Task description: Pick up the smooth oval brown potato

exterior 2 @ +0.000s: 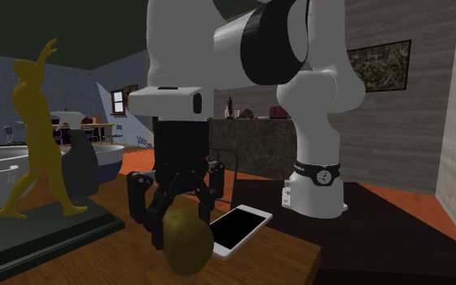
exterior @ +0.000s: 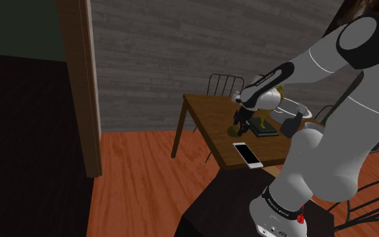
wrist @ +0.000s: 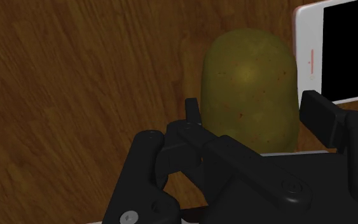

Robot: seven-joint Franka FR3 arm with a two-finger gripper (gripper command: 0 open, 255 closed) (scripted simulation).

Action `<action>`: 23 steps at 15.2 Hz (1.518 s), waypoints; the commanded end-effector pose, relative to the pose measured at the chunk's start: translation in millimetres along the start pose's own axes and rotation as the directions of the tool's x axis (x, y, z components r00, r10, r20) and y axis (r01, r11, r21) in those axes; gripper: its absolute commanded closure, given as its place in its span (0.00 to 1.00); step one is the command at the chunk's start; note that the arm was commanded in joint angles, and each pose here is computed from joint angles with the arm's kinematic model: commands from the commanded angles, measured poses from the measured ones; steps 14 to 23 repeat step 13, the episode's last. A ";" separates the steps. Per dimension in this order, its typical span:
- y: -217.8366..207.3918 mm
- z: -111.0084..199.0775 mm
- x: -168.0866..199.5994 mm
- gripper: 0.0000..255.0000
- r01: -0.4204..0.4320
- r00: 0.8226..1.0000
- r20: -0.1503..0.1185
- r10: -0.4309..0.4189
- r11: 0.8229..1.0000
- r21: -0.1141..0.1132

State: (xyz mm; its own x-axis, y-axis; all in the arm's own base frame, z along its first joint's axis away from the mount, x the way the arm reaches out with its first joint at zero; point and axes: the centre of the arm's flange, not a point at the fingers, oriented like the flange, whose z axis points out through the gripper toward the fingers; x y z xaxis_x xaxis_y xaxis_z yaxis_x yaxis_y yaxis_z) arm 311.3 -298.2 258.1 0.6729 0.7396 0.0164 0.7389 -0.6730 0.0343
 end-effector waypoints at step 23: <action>1.9 -64.4 0.6 1.00 0.002 1.000 0.005 -0.002 1.000 -0.002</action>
